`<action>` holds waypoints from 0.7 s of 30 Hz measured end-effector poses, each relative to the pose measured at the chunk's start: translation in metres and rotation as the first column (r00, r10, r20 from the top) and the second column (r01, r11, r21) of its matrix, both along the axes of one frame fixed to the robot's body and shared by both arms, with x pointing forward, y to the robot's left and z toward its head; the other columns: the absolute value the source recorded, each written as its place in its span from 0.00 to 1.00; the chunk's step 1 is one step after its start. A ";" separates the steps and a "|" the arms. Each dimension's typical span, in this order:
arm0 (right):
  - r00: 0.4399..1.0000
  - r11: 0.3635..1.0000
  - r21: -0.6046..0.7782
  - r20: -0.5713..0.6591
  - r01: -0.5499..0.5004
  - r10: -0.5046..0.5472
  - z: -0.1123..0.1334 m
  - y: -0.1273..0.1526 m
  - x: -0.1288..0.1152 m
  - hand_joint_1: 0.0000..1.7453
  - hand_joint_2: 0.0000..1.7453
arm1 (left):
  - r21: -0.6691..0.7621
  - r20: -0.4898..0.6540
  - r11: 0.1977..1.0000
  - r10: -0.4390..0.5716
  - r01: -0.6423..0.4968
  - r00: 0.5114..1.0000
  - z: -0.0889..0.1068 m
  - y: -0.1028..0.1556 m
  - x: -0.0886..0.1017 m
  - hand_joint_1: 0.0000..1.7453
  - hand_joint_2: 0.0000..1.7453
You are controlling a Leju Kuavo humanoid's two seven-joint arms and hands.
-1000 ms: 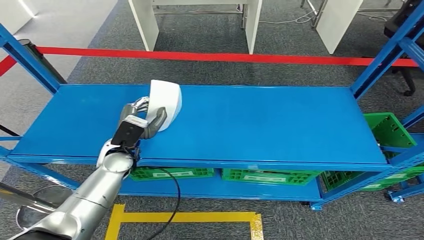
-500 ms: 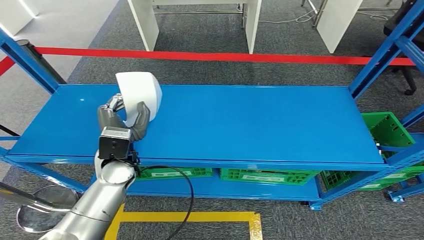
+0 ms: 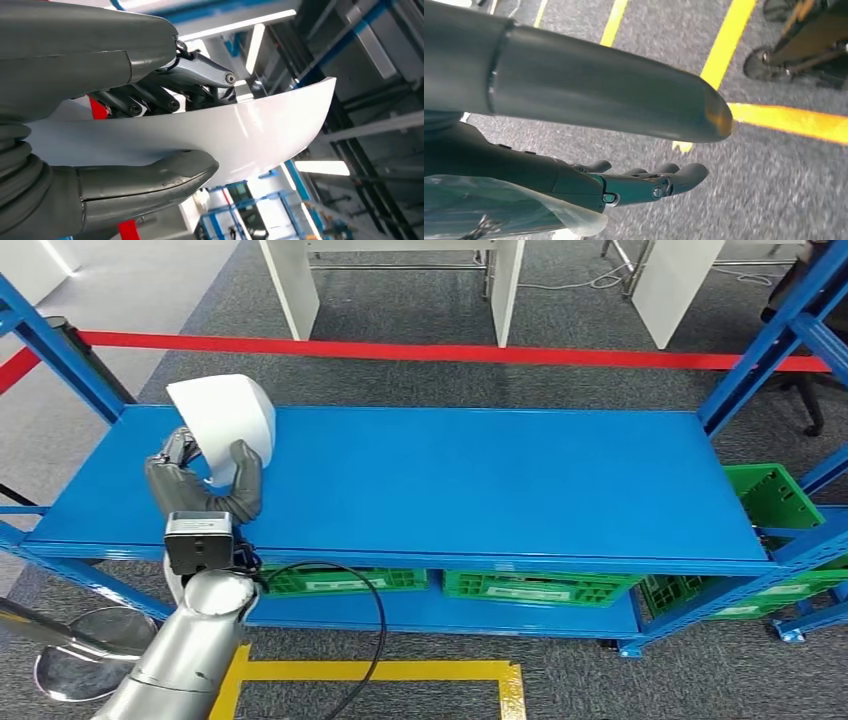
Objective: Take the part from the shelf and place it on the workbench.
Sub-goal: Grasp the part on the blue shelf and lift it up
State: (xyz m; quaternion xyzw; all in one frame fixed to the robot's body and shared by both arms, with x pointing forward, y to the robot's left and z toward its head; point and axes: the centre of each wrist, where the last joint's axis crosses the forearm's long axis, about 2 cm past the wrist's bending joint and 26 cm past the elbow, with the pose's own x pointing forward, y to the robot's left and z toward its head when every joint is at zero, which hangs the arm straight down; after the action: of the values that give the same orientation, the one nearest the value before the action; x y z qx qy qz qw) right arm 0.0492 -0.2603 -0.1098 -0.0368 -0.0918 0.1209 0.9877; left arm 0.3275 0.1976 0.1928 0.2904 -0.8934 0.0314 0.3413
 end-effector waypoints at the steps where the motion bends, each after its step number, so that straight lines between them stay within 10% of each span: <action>1: 1.000 1.000 0.000 -0.001 -0.002 0.002 0.000 0.000 0.000 0.00 0.00 | -0.004 0.003 1.000 0.005 -0.004 1.000 0.001 0.001 0.000 1.00 1.00; 21: 1.000 1.000 -0.002 0.004 -0.013 0.013 0.001 0.001 0.004 0.00 0.00 | -0.009 0.004 0.999 0.045 -0.045 0.999 0.001 0.008 -0.003 1.00 1.00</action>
State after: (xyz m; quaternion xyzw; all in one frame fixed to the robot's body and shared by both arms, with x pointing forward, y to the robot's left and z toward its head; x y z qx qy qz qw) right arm 0.0535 -0.2592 -0.1092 -0.0376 -0.0941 0.1275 0.9866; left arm 0.3243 0.2054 0.1934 0.3086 -0.8872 0.0437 0.3402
